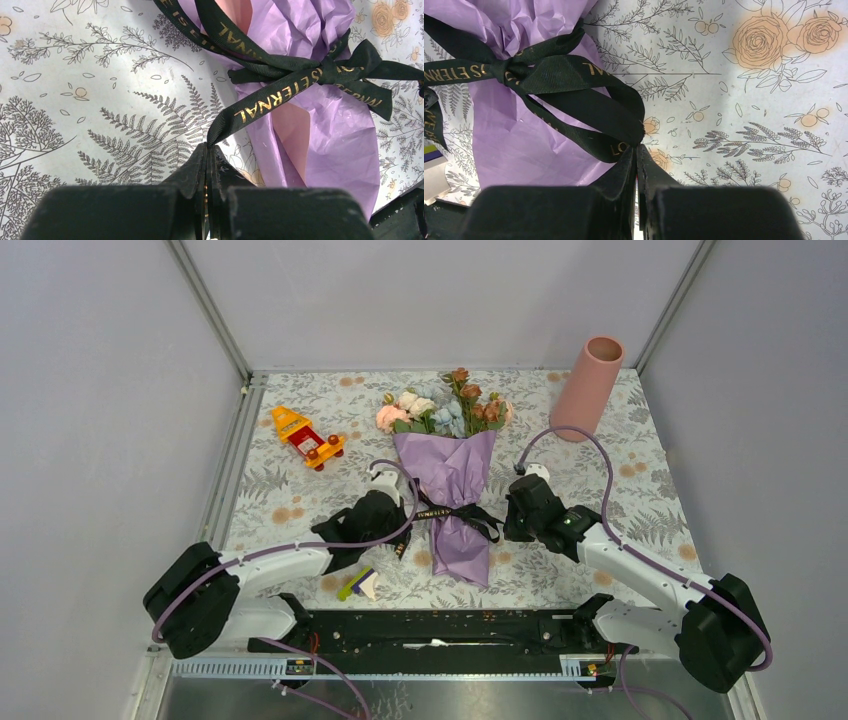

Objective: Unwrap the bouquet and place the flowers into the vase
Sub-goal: Untie the ribbon from the wrapping paper.

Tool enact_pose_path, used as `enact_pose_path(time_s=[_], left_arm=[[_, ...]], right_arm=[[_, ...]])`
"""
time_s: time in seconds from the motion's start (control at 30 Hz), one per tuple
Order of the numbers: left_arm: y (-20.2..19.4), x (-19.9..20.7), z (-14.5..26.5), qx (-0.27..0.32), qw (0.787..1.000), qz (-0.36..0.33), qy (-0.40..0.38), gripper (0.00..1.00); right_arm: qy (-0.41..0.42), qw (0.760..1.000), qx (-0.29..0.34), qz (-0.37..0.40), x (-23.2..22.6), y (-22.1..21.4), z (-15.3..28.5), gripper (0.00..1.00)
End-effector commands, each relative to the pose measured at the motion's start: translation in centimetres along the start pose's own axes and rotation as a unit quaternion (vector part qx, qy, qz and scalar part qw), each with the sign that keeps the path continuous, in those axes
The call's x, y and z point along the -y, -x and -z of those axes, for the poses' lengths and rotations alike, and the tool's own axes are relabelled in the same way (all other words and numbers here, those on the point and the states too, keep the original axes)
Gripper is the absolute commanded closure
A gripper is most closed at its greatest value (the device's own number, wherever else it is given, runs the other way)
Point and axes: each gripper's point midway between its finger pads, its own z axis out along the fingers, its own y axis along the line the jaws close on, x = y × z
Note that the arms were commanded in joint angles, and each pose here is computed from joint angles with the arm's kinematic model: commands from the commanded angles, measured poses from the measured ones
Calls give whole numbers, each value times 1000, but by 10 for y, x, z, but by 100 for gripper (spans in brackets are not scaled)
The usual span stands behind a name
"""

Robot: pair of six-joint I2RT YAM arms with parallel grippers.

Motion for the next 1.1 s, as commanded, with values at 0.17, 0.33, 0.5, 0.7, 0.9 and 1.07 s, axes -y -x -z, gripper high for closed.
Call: enact_pose_path(time_s=[0.17, 0.33, 0.5, 0.7, 0.9, 1.07], left_arm=[[27, 4, 9, 37, 999, 28, 4, 100], [29, 0, 10, 38, 998, 39, 4, 100], [32, -7, 14, 43, 998, 50, 7, 100], [34, -17, 18, 48, 997, 59, 16, 100], [36, -25, 24, 53, 996, 67, 23, 100], [38, -32, 28, 60, 995, 74, 29, 100]], right_arm=[[-24, 1000, 15, -11, 9, 6, 2, 100], [-33, 999, 18, -12, 12, 6, 2, 100], [-47, 999, 22, -9, 18, 7, 4, 100], [-53, 998, 24, -10, 22, 5, 5, 100], [-55, 998, 23, -15, 24, 5, 4, 100], [-59, 998, 23, -19, 27, 5, 3, 100]])
